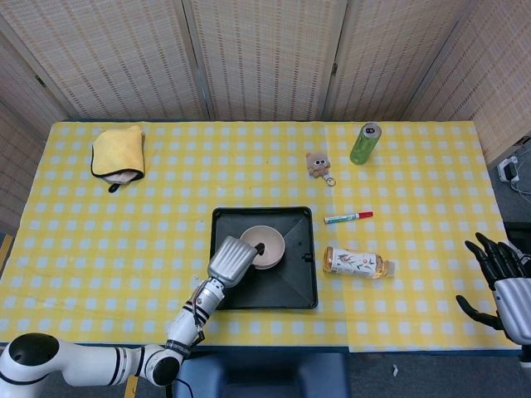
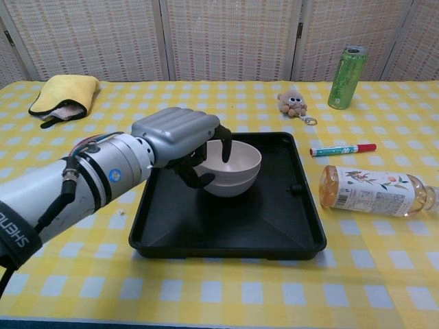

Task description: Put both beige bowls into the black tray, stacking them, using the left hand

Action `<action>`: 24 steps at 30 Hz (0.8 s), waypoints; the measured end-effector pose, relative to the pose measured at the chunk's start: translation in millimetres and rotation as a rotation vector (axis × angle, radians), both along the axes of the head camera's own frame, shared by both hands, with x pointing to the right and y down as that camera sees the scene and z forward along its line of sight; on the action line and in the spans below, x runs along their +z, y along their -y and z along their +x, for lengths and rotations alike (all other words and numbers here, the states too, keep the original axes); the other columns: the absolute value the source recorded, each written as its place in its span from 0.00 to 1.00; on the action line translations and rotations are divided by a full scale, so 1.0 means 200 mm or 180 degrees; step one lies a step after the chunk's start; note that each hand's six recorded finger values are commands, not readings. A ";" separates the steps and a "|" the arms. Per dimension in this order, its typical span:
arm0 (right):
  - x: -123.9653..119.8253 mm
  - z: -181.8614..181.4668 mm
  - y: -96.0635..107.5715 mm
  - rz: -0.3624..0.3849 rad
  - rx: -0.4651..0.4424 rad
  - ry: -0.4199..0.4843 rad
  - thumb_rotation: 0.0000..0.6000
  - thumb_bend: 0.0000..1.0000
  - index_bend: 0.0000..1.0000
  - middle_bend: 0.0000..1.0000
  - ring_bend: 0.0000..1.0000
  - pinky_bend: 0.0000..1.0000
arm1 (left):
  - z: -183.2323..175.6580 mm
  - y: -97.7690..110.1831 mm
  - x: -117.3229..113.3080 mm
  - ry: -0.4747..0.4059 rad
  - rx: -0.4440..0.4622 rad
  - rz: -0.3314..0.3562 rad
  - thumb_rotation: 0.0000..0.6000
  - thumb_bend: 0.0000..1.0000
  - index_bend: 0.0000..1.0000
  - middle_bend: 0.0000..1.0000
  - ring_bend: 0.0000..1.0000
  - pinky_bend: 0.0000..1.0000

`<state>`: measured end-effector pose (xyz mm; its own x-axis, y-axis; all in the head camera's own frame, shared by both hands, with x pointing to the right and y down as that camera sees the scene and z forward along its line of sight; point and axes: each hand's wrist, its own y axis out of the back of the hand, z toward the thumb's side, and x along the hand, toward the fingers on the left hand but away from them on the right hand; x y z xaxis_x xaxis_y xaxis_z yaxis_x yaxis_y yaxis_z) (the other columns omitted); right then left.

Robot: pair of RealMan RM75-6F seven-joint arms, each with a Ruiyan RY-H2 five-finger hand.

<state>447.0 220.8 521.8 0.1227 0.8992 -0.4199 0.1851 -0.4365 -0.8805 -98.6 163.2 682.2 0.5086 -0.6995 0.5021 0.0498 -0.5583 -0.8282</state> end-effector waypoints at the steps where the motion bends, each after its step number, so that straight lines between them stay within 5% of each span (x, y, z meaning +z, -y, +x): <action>1: 0.00 0.00 0.00 -0.0004 -0.0012 0.0003 1.00 0.31 0.00 0.00 0.00 0.00 | -0.01 0.00 -0.02 -0.0014 -0.0003 0.0042 1.00 0.54 0.33 1.00 1.00 1.00; 5: 0.02 -0.02 0.00 -0.0019 -0.0092 0.0014 1.00 0.31 0.00 0.00 0.00 0.00 | -0.07 0.02 -0.13 -0.0064 -0.0063 0.0238 1.00 0.51 0.24 1.00 0.95 1.00; 9: 0.05 -0.06 -0.01 -0.0059 -0.0177 0.0051 1.00 0.31 0.00 0.00 0.00 0.00 | -0.22 0.04 -0.29 -0.0064 -0.0220 0.0448 1.00 0.49 0.20 0.93 0.76 0.94; 12: 0.05 -0.09 -0.02 -0.0066 -0.0251 0.0047 1.00 0.31 0.00 0.00 0.00 0.00 | -0.39 0.03 -0.42 -0.0018 -0.0369 0.0597 1.00 0.47 0.17 0.73 0.59 0.71; 16: 0.07 -0.14 -0.05 -0.0070 -0.0354 0.0010 1.00 0.31 0.00 0.00 0.00 0.00 | -0.68 -0.02 -0.58 0.0134 -0.0526 0.0836 1.00 0.46 0.15 0.58 0.45 0.52; 21: 0.08 -0.20 -0.07 -0.0045 -0.0454 -0.0010 1.00 0.31 0.00 0.00 0.00 0.00 | -0.88 -0.12 -0.68 0.0010 -0.0685 0.0838 1.00 0.39 0.05 0.12 0.02 0.06; 24: 0.08 -0.22 -0.07 -0.0003 -0.0464 0.0017 1.00 0.31 0.00 0.00 0.00 0.00 | -0.99 -0.14 -0.67 0.0048 -0.0804 0.0751 1.00 0.38 0.05 0.08 0.00 0.00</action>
